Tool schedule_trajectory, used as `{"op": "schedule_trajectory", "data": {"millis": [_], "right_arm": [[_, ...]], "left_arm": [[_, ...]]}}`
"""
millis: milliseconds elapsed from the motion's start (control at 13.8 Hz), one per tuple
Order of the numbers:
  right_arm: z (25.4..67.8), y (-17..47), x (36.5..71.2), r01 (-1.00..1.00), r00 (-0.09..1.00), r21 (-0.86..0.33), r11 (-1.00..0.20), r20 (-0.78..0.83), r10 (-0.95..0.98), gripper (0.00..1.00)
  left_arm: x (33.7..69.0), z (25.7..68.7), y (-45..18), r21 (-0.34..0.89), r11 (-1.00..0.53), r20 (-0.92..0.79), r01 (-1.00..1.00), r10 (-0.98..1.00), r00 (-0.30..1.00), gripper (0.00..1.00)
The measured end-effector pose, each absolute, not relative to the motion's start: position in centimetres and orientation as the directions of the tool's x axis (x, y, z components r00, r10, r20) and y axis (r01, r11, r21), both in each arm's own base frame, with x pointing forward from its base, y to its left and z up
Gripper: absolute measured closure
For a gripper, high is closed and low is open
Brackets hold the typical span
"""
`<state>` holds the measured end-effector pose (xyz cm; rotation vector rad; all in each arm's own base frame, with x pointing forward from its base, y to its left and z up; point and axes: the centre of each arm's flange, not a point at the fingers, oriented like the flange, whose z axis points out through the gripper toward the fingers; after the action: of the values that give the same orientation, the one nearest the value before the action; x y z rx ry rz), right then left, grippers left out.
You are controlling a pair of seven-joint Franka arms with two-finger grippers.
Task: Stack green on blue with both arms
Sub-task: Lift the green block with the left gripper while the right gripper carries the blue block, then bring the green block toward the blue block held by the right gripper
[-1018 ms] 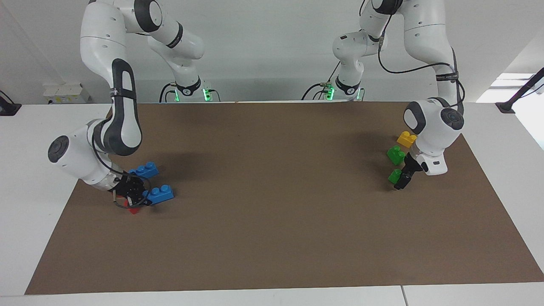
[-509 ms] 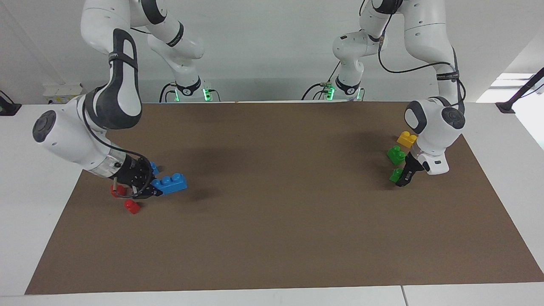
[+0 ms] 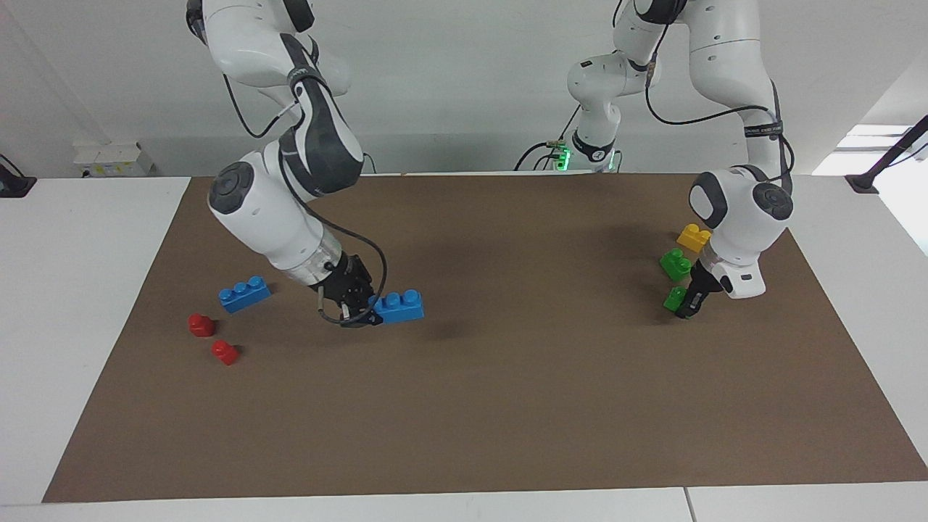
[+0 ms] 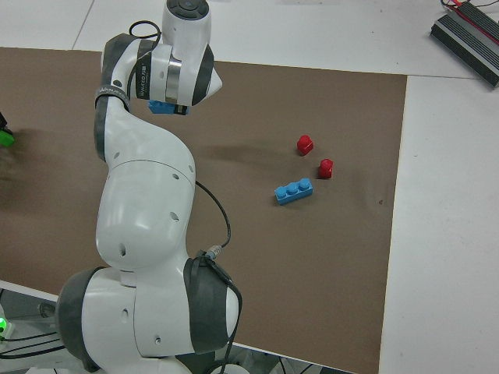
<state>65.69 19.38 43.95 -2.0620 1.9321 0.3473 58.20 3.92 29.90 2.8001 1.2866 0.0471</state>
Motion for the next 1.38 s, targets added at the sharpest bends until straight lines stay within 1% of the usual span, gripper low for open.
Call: {"op": "schedule_trajectory", "data": {"millis": [291, 509, 655, 800, 1091, 1236, 1382], "right_arm": [[41.9, 27.4, 62.9, -0.999, 0.006, -0.047, 0.012, -0.376, -0.927, 0.65], [39.4, 30.9, 60.8, -0.997, -0.044, -0.039, 0.063, -0.373, -0.927, 0.65], [38.0, 31.8, 59.8, -0.996, -0.075, -0.022, 0.088, -0.352, -0.933, 0.65], [36.5, 32.1, 59.2, -0.995, -0.079, -0.025, 0.092, -0.332, -0.940, 0.65], [35.3, 32.0, 58.7, -0.996, -0.076, -0.027, 0.089, -0.319, -0.945, 0.65], [34.4, 31.8, 58.4, -0.995, -0.075, -0.042, 0.093, -0.318, -0.945, 0.65], [33.4, 31.6, 58.1, -0.994, -0.076, -0.053, 0.098, -0.317, -0.945, 0.65]], "left_arm": [[58.6, 30.7, 2.6, 0.072, -0.558, -0.007, 0.827, 0.829, 0.560, 0.65], [58.7, 33.4, -0.4, 0.063, -0.455, -0.019, 0.888, 0.889, 0.457, 0.65], [58.1, 35.8, -3.1, 0.056, -0.389, -0.022, 0.920, 0.920, 0.390, 0.65], [57.0, 38.4, -6.5, 0.045, -0.335, -0.023, 0.941, 0.941, 0.337, 0.65], [54.4, 42.8, -14.8, 0.034, -0.223, -0.025, 0.974, 0.974, 0.224, 0.65], [53.3, 44.3, -19.0, 0.036, -0.192, -0.029, 0.981, 0.981, 0.193, 0.65], [51.9, 44.7, -23.1, 0.040, -0.170, -0.035, 0.985, 0.985, 0.171, 0.65]]}}
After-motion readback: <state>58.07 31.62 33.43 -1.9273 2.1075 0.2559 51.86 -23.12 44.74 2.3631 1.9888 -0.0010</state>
